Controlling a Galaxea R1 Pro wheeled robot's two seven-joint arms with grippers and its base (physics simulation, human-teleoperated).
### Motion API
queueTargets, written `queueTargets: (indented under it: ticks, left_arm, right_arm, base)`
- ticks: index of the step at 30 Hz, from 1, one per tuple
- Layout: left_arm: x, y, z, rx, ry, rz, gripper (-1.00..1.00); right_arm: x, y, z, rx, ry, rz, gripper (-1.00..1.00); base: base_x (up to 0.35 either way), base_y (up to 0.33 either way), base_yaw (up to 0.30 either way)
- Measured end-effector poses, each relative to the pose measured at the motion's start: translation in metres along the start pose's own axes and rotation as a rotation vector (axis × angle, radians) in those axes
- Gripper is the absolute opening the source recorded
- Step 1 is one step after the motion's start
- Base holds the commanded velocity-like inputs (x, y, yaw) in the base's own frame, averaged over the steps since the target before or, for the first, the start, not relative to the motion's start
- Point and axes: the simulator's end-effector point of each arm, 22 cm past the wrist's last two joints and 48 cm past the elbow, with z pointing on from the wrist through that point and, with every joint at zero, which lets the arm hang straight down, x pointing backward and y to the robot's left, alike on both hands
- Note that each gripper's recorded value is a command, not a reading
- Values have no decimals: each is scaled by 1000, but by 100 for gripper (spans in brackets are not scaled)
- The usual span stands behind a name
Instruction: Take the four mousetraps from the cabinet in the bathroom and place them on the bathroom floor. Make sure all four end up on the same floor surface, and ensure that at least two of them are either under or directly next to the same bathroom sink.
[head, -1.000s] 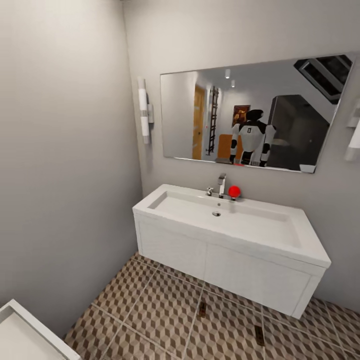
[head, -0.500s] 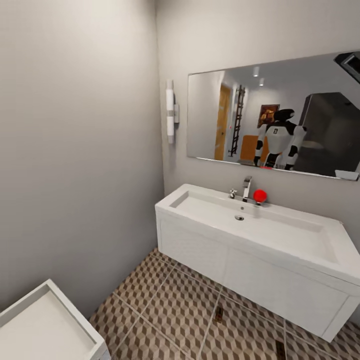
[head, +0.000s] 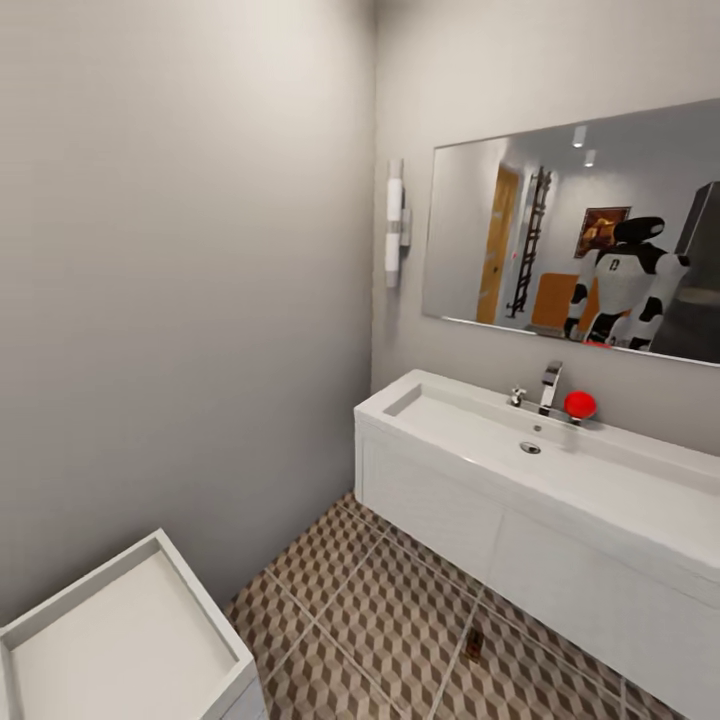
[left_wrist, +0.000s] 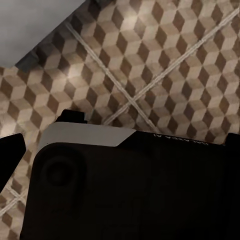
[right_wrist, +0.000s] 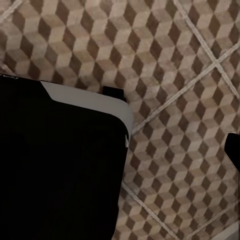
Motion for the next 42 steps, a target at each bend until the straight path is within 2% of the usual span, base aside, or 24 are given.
queueTargets:
  ticks: [42]
  left_arm:
    - [0,0,0,-1,0,-2,100]
  right_arm:
    - [-1,-1,0,3,-5,1,100]
  base:
    - [0,0,299]
